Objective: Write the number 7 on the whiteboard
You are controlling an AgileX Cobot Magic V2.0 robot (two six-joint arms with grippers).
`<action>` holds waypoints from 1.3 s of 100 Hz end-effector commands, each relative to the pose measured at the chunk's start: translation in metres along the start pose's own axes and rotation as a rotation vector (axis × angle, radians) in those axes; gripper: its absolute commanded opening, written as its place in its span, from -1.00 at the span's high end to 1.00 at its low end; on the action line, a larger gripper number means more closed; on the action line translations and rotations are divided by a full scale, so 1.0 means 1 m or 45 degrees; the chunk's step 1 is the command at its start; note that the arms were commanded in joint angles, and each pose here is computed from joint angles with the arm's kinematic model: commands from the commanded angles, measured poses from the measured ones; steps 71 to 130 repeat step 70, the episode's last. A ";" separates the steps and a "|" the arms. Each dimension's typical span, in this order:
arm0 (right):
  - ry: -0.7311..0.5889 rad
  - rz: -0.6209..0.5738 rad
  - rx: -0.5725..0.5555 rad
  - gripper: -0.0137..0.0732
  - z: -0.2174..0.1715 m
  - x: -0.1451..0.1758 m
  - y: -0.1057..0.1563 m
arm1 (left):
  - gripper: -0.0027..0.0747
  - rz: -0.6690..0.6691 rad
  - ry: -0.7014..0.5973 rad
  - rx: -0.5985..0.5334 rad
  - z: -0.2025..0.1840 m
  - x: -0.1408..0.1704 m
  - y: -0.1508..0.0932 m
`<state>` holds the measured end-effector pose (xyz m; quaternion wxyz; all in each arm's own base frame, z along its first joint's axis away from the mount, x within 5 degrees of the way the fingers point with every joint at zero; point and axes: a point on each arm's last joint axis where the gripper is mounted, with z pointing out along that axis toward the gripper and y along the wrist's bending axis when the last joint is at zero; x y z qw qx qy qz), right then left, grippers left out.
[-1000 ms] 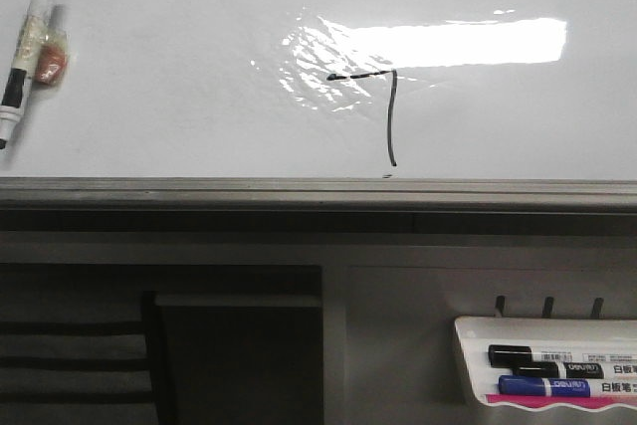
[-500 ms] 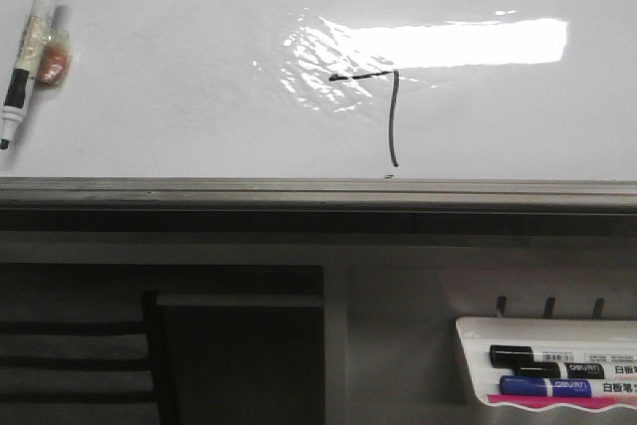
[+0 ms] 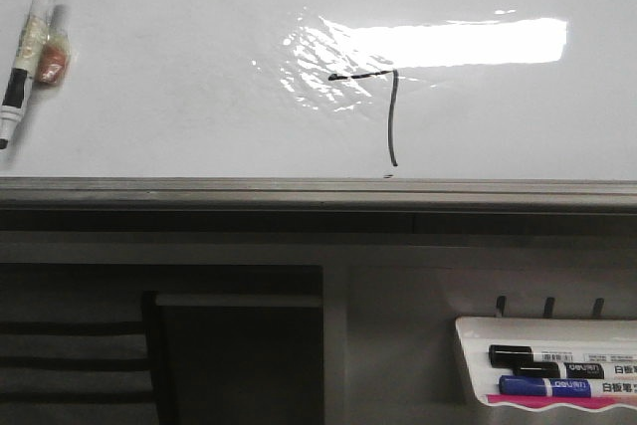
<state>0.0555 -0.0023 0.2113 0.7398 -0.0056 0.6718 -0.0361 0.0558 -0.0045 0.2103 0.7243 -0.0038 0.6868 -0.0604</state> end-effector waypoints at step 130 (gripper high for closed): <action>-0.088 -0.007 -0.002 0.85 -0.001 0.002 0.001 | 0.98 -0.008 -0.090 -0.004 -0.002 0.003 0.001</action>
